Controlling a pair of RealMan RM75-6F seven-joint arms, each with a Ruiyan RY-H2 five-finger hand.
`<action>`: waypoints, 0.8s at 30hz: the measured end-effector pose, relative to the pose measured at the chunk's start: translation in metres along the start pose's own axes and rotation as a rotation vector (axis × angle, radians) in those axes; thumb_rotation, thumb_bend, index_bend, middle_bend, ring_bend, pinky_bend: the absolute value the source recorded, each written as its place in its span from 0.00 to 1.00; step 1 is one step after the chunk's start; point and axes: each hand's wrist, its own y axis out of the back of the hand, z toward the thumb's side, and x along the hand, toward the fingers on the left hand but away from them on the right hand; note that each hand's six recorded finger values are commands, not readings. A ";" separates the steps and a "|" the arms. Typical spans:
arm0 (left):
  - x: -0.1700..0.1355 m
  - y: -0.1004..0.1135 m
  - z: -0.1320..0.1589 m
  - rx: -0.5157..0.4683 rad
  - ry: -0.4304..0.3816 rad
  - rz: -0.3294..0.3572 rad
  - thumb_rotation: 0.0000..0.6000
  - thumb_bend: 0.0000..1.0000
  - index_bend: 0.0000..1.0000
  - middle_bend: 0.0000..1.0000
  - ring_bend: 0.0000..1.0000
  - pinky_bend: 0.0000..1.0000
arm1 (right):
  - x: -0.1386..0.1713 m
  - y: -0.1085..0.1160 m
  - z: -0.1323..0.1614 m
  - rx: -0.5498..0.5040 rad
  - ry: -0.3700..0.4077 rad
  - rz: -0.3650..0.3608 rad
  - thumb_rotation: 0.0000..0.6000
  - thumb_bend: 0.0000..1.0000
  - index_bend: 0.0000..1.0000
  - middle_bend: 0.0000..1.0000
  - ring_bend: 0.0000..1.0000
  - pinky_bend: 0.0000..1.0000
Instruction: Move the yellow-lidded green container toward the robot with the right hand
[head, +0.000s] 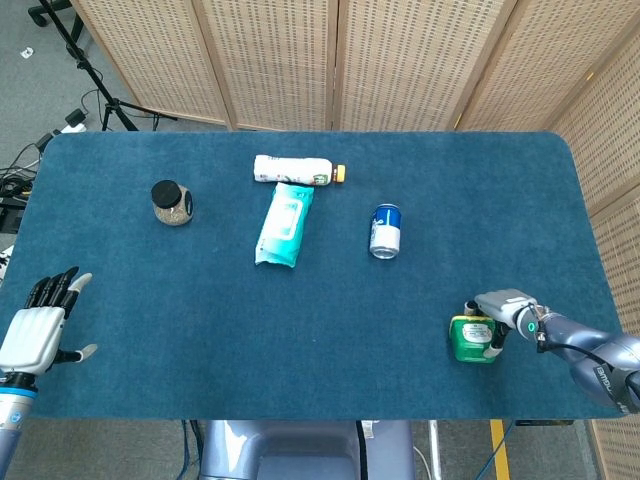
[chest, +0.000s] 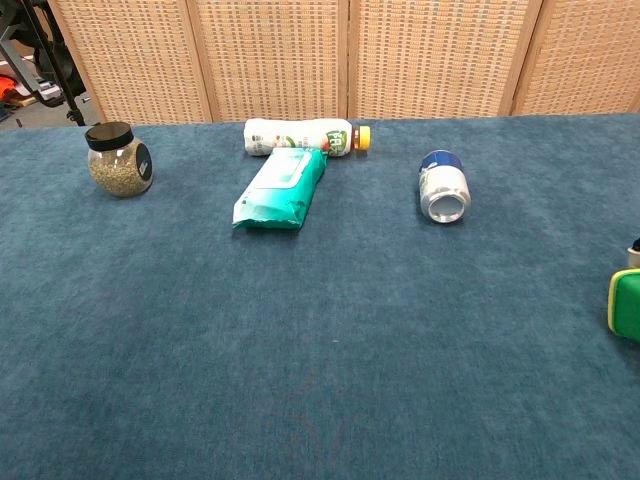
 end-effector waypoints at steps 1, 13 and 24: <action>0.000 0.000 0.000 0.000 0.000 0.000 1.00 0.00 0.00 0.00 0.00 0.00 | -0.001 0.001 -0.001 -0.004 -0.004 -0.001 1.00 0.74 0.00 0.00 0.00 0.00; -0.001 0.001 0.000 -0.004 -0.002 0.001 1.00 0.00 0.00 0.00 0.00 0.00 | -0.001 0.017 -0.004 -0.086 0.012 -0.136 1.00 0.51 0.00 0.00 0.00 0.00; -0.001 0.001 0.001 -0.004 -0.004 0.003 1.00 0.00 0.00 0.00 0.00 0.00 | 0.007 0.029 0.004 -0.138 0.066 -0.324 1.00 0.01 0.00 0.00 0.00 0.00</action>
